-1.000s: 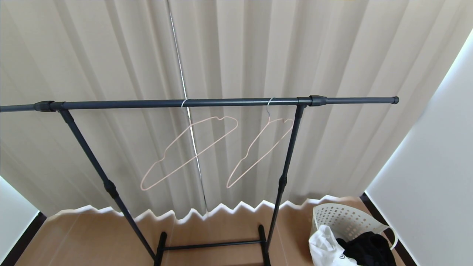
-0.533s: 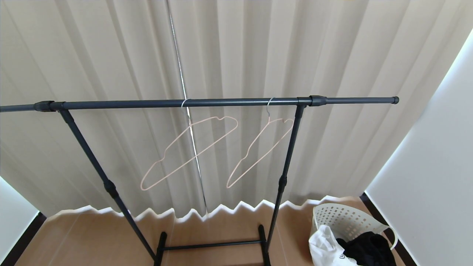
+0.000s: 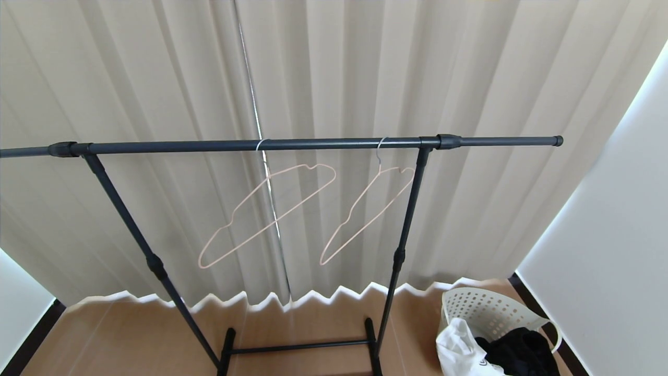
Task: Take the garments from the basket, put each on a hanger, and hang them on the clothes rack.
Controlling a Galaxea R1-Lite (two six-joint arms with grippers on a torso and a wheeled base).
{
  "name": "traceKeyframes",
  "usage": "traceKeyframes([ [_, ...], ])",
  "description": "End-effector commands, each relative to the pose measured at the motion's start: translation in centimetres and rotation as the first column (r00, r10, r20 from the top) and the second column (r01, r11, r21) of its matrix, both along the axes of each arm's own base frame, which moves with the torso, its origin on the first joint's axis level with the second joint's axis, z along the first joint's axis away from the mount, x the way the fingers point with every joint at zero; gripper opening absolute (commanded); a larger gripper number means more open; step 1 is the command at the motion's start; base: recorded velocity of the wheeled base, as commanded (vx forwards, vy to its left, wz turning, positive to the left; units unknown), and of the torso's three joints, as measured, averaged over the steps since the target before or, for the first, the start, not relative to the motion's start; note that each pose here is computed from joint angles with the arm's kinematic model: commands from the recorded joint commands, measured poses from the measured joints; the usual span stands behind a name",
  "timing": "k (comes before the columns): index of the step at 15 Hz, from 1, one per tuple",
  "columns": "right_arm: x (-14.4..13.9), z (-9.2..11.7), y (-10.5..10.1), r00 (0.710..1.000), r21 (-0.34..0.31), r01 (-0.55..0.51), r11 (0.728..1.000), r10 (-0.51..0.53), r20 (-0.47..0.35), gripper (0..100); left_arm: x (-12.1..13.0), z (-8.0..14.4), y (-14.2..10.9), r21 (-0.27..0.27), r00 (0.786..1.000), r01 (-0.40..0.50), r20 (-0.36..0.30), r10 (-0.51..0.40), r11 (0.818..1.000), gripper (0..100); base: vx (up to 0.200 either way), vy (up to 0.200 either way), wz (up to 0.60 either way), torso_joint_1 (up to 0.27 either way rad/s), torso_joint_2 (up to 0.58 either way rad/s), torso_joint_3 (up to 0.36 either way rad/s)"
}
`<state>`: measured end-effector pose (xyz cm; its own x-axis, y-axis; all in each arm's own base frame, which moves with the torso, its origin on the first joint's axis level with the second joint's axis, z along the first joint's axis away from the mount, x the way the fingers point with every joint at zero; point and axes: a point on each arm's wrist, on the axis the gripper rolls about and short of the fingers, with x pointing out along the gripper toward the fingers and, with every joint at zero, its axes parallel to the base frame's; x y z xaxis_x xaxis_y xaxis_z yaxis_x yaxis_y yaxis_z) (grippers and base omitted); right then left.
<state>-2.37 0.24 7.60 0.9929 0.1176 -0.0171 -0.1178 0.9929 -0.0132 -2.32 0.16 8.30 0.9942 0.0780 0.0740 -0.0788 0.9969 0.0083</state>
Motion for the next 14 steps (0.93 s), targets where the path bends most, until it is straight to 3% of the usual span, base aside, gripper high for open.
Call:
traceKeyframes([
  [1, 0.01, 0.01, 0.00, 1.000, 0.000, 0.000, 1.000, 0.000, -0.001, 100, 0.01, 0.00, 0.00, 0.000, 1.000, 0.000, -0.001, 0.000, 1.000, 100, 0.000, 0.000, 0.00, -0.144, 0.31, 0.163],
  [14, 0.01, 0.01, 0.00, 1.000, 0.001, 0.000, 1.000, 0.000, -0.001, 100, 0.01, 0.00, -0.01, -0.001, 1.000, 0.003, -0.001, -0.003, 1.000, 100, 0.000, 0.000, 0.00, -0.148, 0.34, 0.190],
])
